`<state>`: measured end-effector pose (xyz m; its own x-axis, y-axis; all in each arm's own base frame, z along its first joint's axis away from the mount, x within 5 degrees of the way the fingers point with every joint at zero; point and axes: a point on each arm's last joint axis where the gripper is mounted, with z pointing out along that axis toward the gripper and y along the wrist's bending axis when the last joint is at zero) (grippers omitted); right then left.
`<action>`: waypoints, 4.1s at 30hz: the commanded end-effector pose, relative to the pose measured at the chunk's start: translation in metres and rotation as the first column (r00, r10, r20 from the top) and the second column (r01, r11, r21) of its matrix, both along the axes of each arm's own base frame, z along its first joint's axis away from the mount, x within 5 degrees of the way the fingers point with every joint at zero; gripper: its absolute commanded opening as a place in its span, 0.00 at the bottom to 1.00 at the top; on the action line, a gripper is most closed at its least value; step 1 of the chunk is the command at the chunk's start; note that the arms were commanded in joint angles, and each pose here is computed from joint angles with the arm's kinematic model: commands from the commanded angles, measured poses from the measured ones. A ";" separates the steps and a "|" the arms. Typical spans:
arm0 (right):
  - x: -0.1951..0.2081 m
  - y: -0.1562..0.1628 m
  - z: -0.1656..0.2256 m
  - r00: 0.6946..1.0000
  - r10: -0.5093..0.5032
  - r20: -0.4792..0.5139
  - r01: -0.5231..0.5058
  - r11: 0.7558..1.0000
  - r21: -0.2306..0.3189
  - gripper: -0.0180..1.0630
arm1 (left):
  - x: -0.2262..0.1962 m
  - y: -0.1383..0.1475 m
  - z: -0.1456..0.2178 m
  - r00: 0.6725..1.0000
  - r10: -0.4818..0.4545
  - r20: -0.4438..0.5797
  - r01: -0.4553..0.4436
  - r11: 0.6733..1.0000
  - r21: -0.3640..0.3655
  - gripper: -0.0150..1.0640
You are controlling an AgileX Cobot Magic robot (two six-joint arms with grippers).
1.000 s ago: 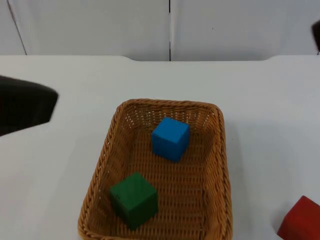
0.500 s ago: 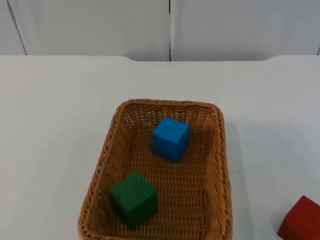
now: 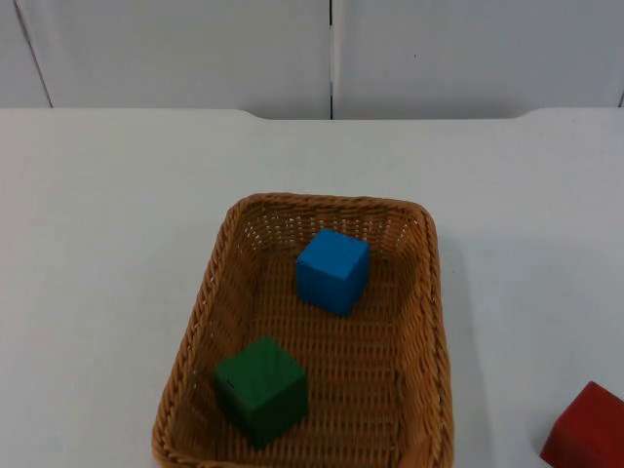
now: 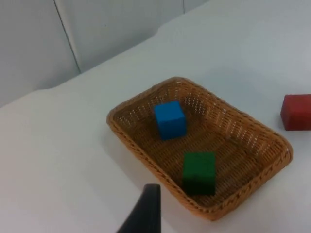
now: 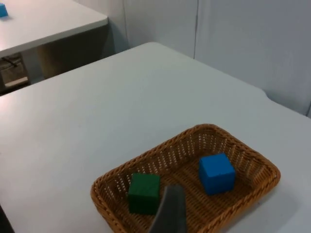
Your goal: Pick up one cube with each hand and place exactly two cubes into the same basket, leaving the remaining cube outside.
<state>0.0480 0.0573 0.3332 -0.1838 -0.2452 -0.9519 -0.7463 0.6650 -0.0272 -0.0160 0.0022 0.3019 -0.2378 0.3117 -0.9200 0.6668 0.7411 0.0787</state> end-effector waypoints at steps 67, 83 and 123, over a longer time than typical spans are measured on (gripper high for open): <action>-0.053 -0.062 -0.054 0.957 -0.259 -0.128 0.246 0.963 -0.109 0.99 | 0.012 0.001 -0.027 0.986 0.121 -0.114 -0.120 0.993 0.021 0.99; -0.053 -0.062 -0.054 0.957 -0.259 -0.128 0.246 0.963 -0.109 0.99 | 0.012 0.001 -0.027 0.986 0.121 -0.114 -0.120 0.993 0.021 0.99; -0.055 -0.060 -0.054 0.814 -0.566 -0.128 0.556 0.824 -0.110 0.99 | 0.012 0.001 -0.027 0.986 0.121 -0.114 -0.120 0.993 0.021 0.99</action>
